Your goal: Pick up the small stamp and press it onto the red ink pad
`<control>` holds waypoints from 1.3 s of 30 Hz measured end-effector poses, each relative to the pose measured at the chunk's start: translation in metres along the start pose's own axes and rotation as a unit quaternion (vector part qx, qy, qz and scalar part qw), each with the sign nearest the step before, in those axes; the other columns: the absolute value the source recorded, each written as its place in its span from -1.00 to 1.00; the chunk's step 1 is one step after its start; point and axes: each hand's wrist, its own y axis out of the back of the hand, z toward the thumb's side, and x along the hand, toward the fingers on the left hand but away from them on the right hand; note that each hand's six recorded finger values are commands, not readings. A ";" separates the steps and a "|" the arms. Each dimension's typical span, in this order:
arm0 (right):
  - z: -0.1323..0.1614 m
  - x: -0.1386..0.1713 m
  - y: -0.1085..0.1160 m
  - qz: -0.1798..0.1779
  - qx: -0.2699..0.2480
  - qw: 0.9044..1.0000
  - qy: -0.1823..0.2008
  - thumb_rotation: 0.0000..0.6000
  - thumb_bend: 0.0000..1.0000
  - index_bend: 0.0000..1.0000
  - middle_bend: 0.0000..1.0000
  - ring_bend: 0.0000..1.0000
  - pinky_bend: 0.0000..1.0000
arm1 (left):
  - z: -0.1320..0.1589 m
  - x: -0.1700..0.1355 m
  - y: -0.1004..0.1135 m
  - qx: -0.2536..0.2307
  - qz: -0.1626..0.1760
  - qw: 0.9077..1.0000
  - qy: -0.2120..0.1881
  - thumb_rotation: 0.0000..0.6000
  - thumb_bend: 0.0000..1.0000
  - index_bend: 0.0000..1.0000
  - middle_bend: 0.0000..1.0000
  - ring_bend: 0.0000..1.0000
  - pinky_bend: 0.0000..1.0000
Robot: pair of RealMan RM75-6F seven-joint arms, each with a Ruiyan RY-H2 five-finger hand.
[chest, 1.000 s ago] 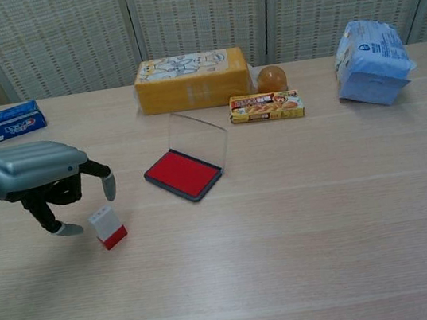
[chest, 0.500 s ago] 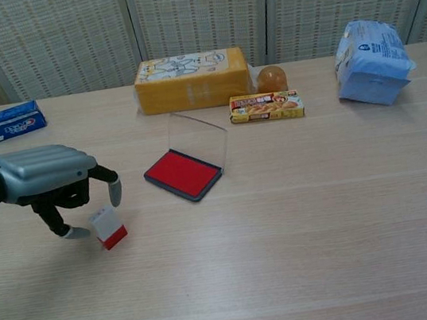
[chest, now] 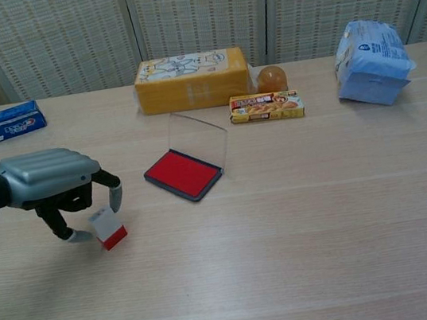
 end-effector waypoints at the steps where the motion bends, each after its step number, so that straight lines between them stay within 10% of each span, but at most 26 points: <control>1: 0.000 0.000 0.000 0.000 0.000 1.000 0.000 1.00 -0.56 -1.00 -1.00 -1.00 -1.00 | 0.000 0.000 -0.001 0.000 -0.001 1.000 0.000 1.00 -0.43 -0.12 1.00 0.86 0.15; 24: 0.000 0.001 0.001 -0.002 0.000 1.000 0.002 1.00 -0.56 -1.00 -1.00 -1.00 -1.00 | 0.006 0.004 0.000 0.006 0.004 1.000 -0.005 1.00 -0.43 0.04 1.00 0.86 0.15; 39: -0.001 -0.001 0.001 -0.001 -0.001 1.000 0.002 1.00 -0.56 -1.00 -1.00 -1.00 -1.00 | -0.002 -0.004 0.013 -0.019 0.001 1.000 0.008 1.00 -0.43 0.54 1.00 0.88 0.15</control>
